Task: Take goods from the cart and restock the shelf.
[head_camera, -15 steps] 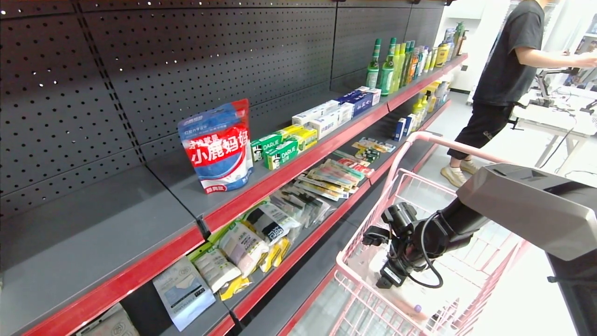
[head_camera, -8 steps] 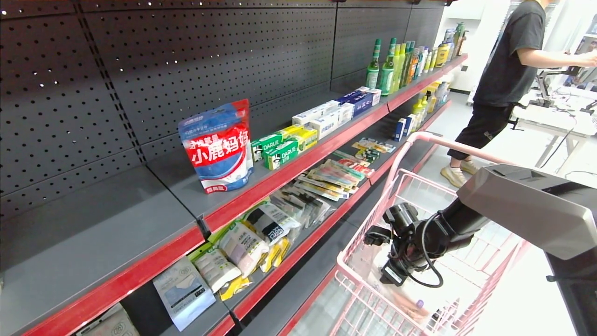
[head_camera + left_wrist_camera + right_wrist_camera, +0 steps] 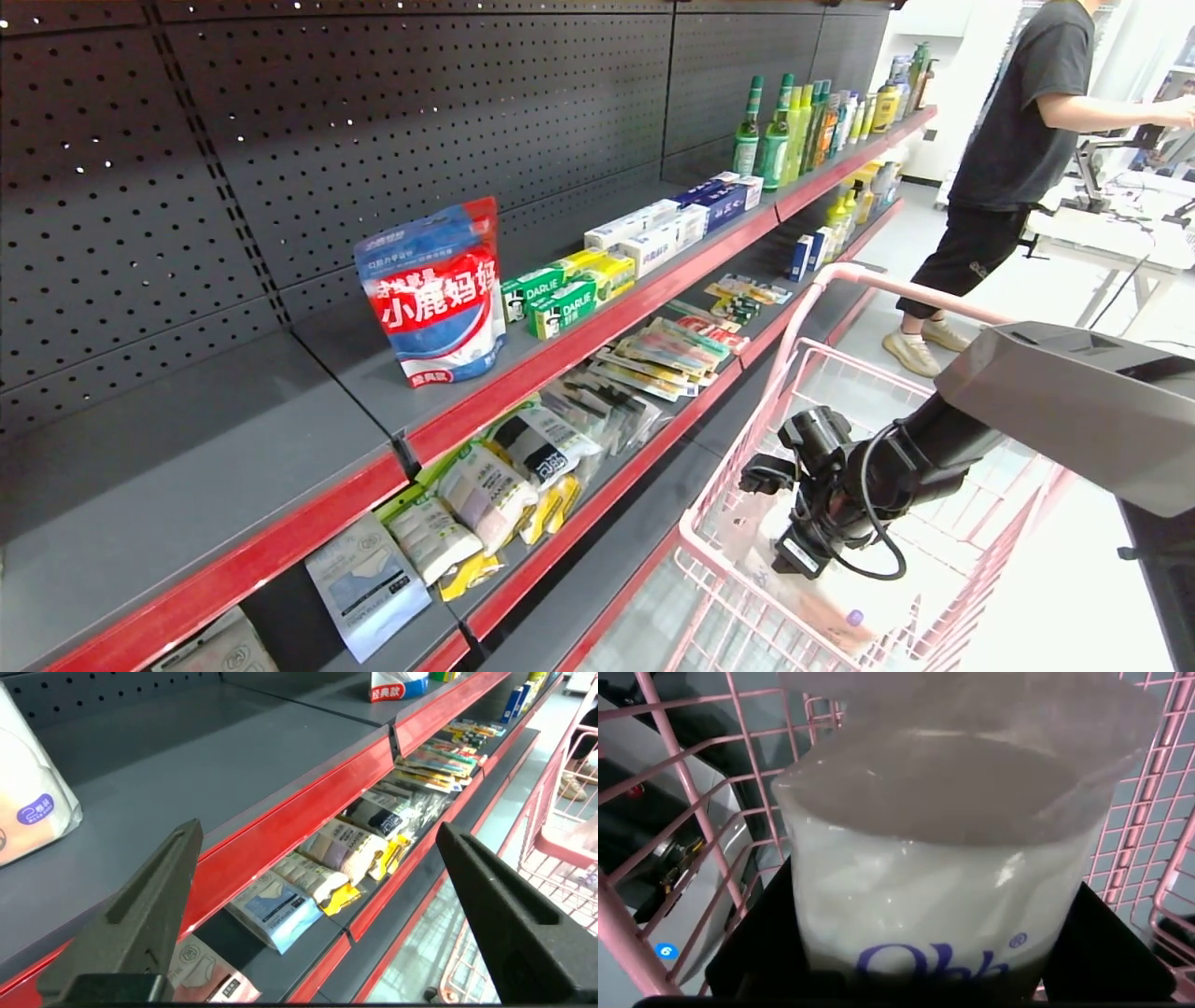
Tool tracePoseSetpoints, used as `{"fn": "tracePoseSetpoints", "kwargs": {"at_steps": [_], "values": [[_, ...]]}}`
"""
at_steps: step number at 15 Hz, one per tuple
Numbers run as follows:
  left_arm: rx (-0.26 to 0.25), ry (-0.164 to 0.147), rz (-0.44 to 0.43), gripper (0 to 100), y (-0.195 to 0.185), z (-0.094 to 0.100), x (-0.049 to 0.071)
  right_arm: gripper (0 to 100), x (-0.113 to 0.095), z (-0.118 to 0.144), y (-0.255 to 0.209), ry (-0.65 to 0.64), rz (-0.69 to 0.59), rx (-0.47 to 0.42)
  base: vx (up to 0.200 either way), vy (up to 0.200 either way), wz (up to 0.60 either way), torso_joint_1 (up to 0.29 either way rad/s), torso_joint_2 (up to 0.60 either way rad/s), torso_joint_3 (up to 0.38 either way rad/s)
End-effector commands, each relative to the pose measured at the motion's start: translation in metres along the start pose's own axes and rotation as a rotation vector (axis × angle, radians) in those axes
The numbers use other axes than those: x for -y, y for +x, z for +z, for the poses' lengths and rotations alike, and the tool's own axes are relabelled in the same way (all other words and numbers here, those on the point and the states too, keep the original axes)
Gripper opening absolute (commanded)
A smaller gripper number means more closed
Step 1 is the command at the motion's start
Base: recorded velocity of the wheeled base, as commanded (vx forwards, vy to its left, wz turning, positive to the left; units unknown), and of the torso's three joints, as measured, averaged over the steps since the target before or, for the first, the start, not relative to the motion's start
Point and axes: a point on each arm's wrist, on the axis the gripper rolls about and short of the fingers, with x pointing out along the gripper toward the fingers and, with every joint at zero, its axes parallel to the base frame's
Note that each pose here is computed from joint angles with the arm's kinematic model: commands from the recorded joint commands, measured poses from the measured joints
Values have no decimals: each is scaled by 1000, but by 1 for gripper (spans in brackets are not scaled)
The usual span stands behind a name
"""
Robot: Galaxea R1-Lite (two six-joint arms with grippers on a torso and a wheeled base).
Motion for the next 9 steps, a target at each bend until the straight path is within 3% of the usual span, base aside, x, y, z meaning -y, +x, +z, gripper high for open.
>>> {"fn": "tracePoseSetpoints", "kwargs": {"at_steps": [1,9], "values": [[0,0,0,100,0,0,0,0,2,4,-16,2,-15,40,0,0,0,0,0,0],[0,0,0,100,0,0,0,0,12,16,-53,77,-45,156,0,0,0,0,0,0]]}}
